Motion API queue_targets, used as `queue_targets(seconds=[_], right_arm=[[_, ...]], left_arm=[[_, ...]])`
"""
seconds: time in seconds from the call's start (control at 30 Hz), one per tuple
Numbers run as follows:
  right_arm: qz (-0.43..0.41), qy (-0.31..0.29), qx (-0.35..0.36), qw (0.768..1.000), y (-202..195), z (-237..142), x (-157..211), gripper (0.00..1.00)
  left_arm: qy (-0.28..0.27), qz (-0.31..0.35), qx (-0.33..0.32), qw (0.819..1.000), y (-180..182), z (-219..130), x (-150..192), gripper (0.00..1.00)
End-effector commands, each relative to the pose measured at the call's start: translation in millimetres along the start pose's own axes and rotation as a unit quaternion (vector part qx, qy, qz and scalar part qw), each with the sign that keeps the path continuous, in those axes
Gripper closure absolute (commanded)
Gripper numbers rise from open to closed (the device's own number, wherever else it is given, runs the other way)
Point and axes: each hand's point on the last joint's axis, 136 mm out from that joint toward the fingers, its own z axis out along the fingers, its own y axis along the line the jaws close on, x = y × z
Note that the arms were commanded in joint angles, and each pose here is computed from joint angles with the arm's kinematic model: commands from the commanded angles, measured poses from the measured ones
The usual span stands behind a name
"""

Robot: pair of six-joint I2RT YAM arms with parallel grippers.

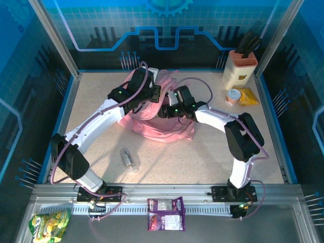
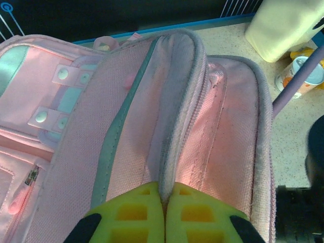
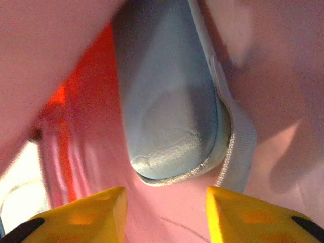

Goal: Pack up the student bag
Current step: Place the pencil pouch in the student bag, then close the student bag at the center of the table, then rotate the student bag at the center of the table.

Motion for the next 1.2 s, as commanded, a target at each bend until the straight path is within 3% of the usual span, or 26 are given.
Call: queue_targets(seconds=[0.0, 0.07, 0.13, 0.2, 0.3, 0.43, 0.53, 0.67, 0.87, 1.17], right_arm=[[-0.005, -0.024, -0.011, 1.0, -0.2, -19.7, -10.0, 0.46], [-0.01, -0.021, 0.0, 1.0, -4.8, -36.9, 1.6, 0.44], [0.004, -0.022, 0.036, 0.999, -20.1, -57.8, 14.3, 0.42], [0.031, -0.02, 0.06, 0.998, -34.3, -80.8, 28.1, 0.42], [0.053, -0.005, 0.105, 0.993, -48.8, -108.6, 53.0, 0.43], [0.058, 0.019, 0.128, 0.99, -48.4, -127.3, 78.5, 0.45], [0.066, 0.044, 0.104, 0.991, -38.4, -122.2, 98.2, 0.44], [0.059, 0.064, 0.065, 0.994, -13.0, -106.7, 104.0, 0.43], [0.056, 0.08, 0.041, 0.994, 9.1, -84.3, 100.5, 0.43], [0.062, 0.083, 0.038, 0.994, 6.6, -77.2, 106.2, 0.43]], left_arm=[[-0.057, -0.034, 0.034, 0.997, -10.4, -20.0, -27.4, 1.0], [-0.048, -0.042, 0.04, 0.997, -11.6, -15.1, -22.1, 0.98], [-0.033, -0.051, 0.052, 0.997, -15.5, -10.8, -14.7, 0.83], [-0.017, -0.072, 0.063, 0.995, -17.7, -10.0, -3.3, 0.6], [-0.013, -0.114, 0.082, 0.99, -12.6, -15.9, 16.6, 0.47], [-0.012, -0.22, 0.049, 0.974, 31.6, -22.6, 56.9, 0.43], [-0.007, -0.333, 0.025, 0.942, 73.1, -23.2, 92.5, 0.43], [-0.004, -0.423, -0.001, 0.906, 110.2, -14.5, 130.8, 0.44], [0.0, -0.48, -0.032, 0.876, 143.8, 8.3, 148.6, 0.47], [-0.018, -0.524, -0.015, 0.852, 161.4, 44.7, 148.5, 0.5]])
